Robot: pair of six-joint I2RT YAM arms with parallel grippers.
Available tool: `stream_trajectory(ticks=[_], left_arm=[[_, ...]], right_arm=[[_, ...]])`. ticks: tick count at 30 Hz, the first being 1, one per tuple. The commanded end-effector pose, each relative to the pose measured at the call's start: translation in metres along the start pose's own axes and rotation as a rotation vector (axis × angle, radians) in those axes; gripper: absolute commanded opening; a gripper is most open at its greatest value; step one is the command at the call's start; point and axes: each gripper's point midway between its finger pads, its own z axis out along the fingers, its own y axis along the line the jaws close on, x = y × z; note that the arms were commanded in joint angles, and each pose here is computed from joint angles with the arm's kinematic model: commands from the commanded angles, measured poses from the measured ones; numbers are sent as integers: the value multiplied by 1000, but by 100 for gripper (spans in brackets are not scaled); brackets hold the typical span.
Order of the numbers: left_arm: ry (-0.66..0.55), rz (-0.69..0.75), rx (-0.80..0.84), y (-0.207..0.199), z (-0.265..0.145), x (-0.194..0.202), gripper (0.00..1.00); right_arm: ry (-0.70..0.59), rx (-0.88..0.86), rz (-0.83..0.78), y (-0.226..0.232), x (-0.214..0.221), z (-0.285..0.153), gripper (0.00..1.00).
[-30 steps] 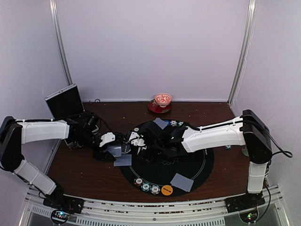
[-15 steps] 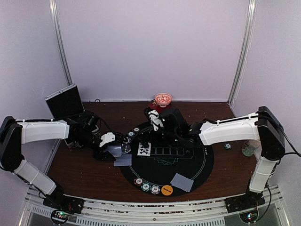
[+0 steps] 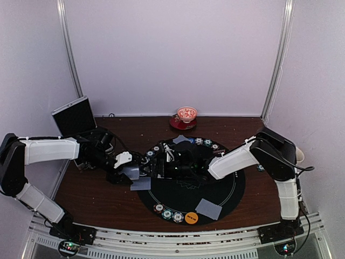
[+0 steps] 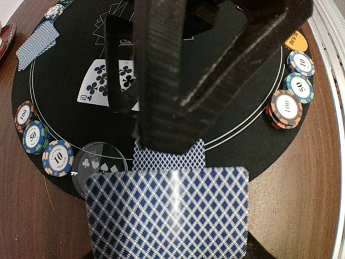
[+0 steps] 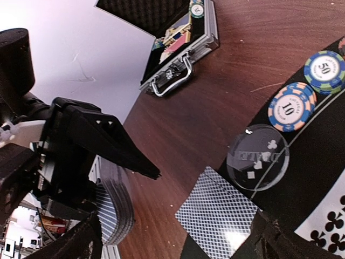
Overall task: Distribute texas hold em gaming equipment
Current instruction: Pick up the poker card from the face-down deck piles.
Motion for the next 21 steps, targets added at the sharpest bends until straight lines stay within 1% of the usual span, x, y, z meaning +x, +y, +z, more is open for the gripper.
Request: stream_trajectory(ticks=[1,6,11,17,21], left_arm=[[-34,24,-5,0,-3,-8,58],[-34,21,-6,1,-3,-8,58],[-34,21,-4,0,-3,-8,58],[-34,23,-2,0,-3,-8,58],[-33,22,0,-1,-2,-7,58]], right_arm=[[-34,-168,48,33,-12,2,97],[-17,-177,57,34,-5,14,95],[5,-133,57,25,2,28,93],[29,-146,48,33,8,41,91],[45,-123,49,30,9,49,88]])
